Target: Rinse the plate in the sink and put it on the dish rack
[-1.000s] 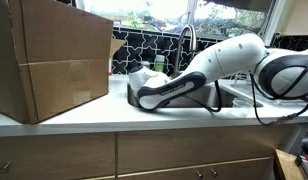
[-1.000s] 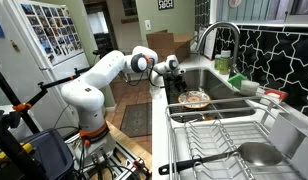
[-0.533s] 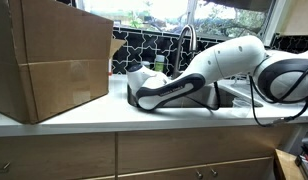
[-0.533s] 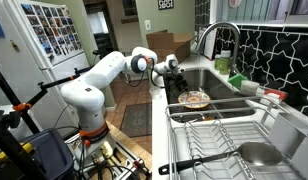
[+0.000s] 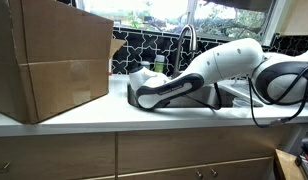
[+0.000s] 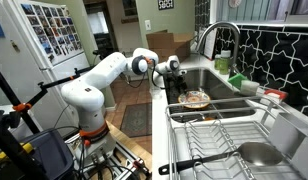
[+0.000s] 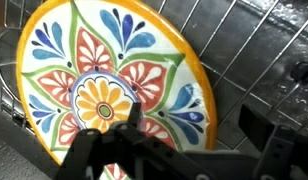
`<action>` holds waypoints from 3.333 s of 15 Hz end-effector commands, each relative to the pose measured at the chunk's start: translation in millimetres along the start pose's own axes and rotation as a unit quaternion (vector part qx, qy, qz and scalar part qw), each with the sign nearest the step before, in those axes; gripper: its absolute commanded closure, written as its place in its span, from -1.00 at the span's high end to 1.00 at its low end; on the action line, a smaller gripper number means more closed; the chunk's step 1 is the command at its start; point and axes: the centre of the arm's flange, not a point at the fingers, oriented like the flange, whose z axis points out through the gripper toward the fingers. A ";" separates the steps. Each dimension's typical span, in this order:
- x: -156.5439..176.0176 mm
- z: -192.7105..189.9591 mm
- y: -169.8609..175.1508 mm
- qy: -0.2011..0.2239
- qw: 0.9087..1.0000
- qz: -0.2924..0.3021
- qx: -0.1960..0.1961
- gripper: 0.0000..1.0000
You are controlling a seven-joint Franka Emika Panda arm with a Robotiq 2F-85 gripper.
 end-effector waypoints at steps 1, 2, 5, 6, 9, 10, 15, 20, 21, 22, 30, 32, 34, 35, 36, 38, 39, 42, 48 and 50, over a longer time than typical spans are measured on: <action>19.1 39.8 -4.5 -0.012 1.000 0.003 -0.019 1.00; 19.6 42.2 -3.1 -0.014 1.000 0.003 -0.022 1.00; 21.3 51.6 0.5 -0.020 0.999 0.007 -0.027 1.00; 21.5 54.6 1.7 -0.024 0.999 0.007 -0.029 1.00; 22.3 56.9 2.8 -0.028 0.999 0.008 -0.028 1.00; 22.9 57.1 3.0 -0.028 0.999 0.009 -0.028 1.00; 22.8 62.7 4.5 -0.038 0.998 0.007 -0.047 1.00; 24.9 65.8 6.5 -0.047 0.997 0.000 -0.062 1.00; 25.5 66.5 7.1 -0.049 0.997 -0.001 -0.066 1.00; 26.2 67.7 7.6 -0.050 0.996 -0.002 -0.070 1.00; 29.5 67.8 12.0 -0.050 0.996 -0.009 -0.078 0.07; 29.9 68.7 13.7 -0.051 0.995 -0.010 -0.080 0.03; 30.1 68.5 15.5 -0.050 0.995 -0.012 -0.081 -0.03; 30.4 67.1 16.0 -0.050 0.995 -0.013 -0.081 -0.12; 30.7 66.1 16.3 -0.049 0.995 -0.013 -0.081 -0.34; 31.8 63.5 18.4 -0.045 0.995 -0.016 -0.085 -0.63; 32.5 64.2 20.1 -0.044 0.995 -0.016 -0.089 -0.73; 33.6 63.0 23.9 -0.044 0.994 -0.018 -0.098 -0.86; 33.8 48.8 29.0 -0.051 0.991 -0.026 -0.118 -0.90; 32.6 42.4 28.8 -0.058 0.990 -0.030 -0.124 -0.89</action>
